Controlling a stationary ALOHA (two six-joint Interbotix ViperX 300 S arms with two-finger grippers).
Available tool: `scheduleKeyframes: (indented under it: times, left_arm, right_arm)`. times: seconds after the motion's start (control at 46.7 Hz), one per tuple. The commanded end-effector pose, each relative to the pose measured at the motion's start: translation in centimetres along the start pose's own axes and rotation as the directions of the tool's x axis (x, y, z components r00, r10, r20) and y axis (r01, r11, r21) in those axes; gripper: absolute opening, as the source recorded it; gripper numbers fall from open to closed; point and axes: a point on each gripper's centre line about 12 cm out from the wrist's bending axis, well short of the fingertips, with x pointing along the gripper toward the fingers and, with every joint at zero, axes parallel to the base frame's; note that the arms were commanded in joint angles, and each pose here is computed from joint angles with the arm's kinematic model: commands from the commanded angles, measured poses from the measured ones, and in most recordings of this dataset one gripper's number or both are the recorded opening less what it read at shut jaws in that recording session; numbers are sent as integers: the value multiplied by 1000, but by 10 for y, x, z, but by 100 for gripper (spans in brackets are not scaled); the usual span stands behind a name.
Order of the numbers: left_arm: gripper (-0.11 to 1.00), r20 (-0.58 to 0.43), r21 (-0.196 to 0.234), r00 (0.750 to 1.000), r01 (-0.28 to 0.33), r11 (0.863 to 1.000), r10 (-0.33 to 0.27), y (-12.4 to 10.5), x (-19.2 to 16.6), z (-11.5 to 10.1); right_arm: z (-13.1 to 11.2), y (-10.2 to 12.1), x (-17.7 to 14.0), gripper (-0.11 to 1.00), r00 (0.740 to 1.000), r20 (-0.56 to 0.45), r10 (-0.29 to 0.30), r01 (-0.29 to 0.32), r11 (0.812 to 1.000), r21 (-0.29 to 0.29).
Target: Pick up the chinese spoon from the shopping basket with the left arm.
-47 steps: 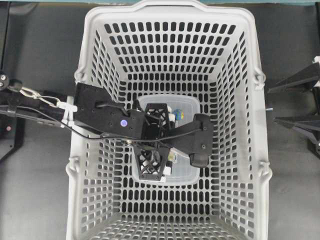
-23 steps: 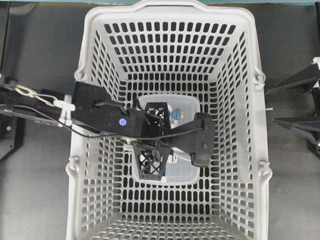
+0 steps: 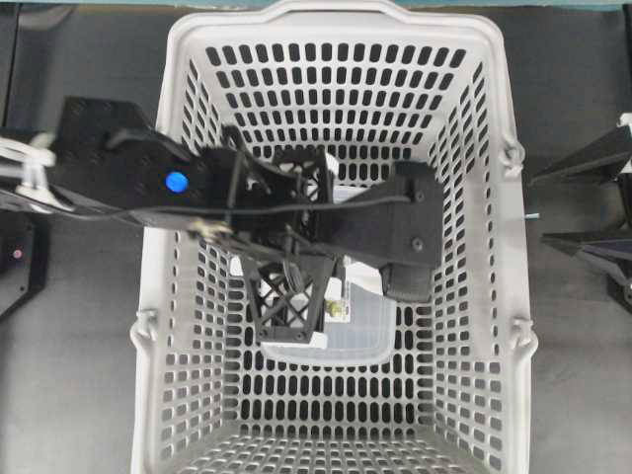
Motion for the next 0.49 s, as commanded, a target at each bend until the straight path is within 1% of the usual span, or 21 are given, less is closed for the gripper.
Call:
scheduleKeyframes:
  times: [0.0, 0.471]
  left_arm:
    - [13, 55, -5, 998, -1, 1000, 1, 2, -30, 8]
    - [13, 49, -6, 999, -3, 1000, 3, 2, -28, 8]
  right_arm:
    - [5, 1, 1, 71, 1000, 13, 5, -5, 1000, 3]
    - [5, 1, 1, 71, 1000, 15, 5, -5, 1000, 4]
